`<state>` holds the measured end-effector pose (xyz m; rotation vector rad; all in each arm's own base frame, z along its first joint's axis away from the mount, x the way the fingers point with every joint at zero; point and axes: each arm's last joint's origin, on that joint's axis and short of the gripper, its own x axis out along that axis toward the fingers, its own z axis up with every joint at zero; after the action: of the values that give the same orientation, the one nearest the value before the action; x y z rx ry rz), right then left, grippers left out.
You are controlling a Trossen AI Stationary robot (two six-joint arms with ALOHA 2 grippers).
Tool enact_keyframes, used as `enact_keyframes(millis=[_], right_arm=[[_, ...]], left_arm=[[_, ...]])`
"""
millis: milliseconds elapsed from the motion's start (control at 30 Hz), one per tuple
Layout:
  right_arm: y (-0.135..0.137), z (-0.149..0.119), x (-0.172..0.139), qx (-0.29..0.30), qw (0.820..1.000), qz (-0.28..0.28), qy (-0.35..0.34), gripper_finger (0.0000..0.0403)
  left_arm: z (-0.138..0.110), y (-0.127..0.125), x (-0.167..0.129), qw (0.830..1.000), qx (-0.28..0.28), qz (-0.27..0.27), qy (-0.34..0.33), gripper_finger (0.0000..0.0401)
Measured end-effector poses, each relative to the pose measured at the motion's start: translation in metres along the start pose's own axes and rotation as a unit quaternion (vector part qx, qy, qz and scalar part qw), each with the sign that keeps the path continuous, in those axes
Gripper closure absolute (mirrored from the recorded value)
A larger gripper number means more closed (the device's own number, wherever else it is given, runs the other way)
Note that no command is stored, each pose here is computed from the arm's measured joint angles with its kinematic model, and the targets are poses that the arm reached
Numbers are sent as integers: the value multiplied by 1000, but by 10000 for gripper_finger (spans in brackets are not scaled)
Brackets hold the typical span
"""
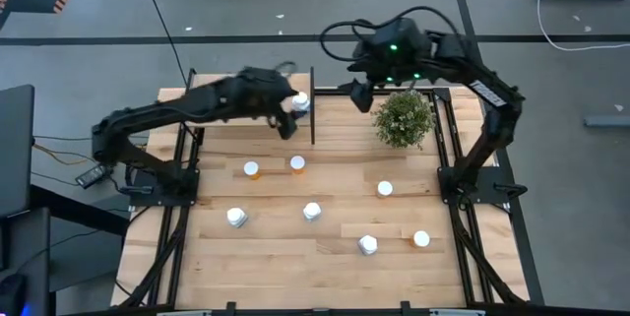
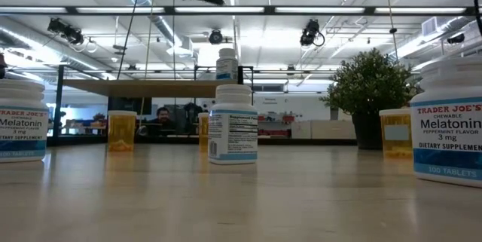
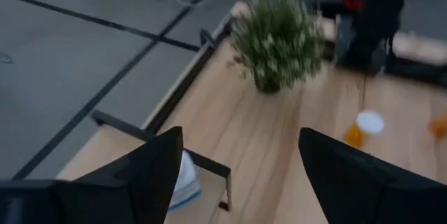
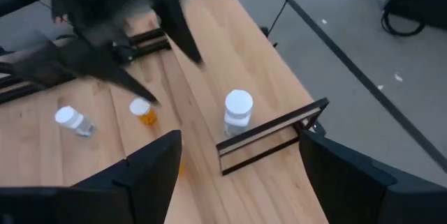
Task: Pick and place medicine bottles onto shelf by color
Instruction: Put the supplement bottle on the shelf
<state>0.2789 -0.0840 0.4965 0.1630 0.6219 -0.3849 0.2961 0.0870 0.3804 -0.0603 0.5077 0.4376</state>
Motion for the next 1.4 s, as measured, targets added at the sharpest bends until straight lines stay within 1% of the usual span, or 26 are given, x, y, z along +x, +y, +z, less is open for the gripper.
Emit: enact_keyframes(millis=[133, 233, 333, 400, 467, 633, 700, 767, 867, 933, 1067, 1200, 1300, 1400], right_arm=[[-1, -4, -19, -14, 1000, -4, -4, 105], [-2, -10, -29, -24, 1000, -11, 12, 105], [-4, -14, -36, -27, 999, -13, 22, 105], [-4, -15, -41, -27, 999, -13, 18, 105], [-4, -15, -42, -25, 1000, -13, 15, 105], [-5, -15, -42, -15, 999, -29, 13, 105], [-5, -15, -41, 0, 999, -35, 14, 105], [-6, -14, -40, 12, 999, -42, 13, 105], [-7, -14, -40, 22, 998, -56, 10, 105], [-7, -14, -40, 24, 998, -64, 9, 105], [-8, -14, -40, 23, 996, -81, 7, 105], [-12, -14, -40, 35, 996, -86, 6, 105], [-15, -14, -40, 40, 995, -91, 6, 105], [-18, -13, -40, 44, 994, -96, 6, 105]], left_arm=[[-12, -5, 32, 999, 17, -16, 45, 84], [-17, -7, 43, 998, 19, -16, 60, 68], [-18, -6, 45, 998, 23, 13, 62, 57], [-17, -4, 45, 997, 32, 41, 58, 53], [-17, -1, 45, 996, 38, 58, 59, 53], [-20, 8, 51, 995, 28, 54, 76, 53], [-24, 14, 53, 994, 24, 61, 92, 53], [-22, 21, 53, 994, 10, 72, 83, 53], [-23, 36, 55, 992, -20, 94, 87, 53], [-24, 43, 57, 991, -27, 99, 89, 53], [-26, 53, 59, 993, -34, 61, 96, 53], [-28, 56, 60, 994, -19, 17, 106, 53], [-28, 56, 60, 994, 0, 5, 106, 53], [-28, 57, 60, 994, 15, 3, 106, 53]])
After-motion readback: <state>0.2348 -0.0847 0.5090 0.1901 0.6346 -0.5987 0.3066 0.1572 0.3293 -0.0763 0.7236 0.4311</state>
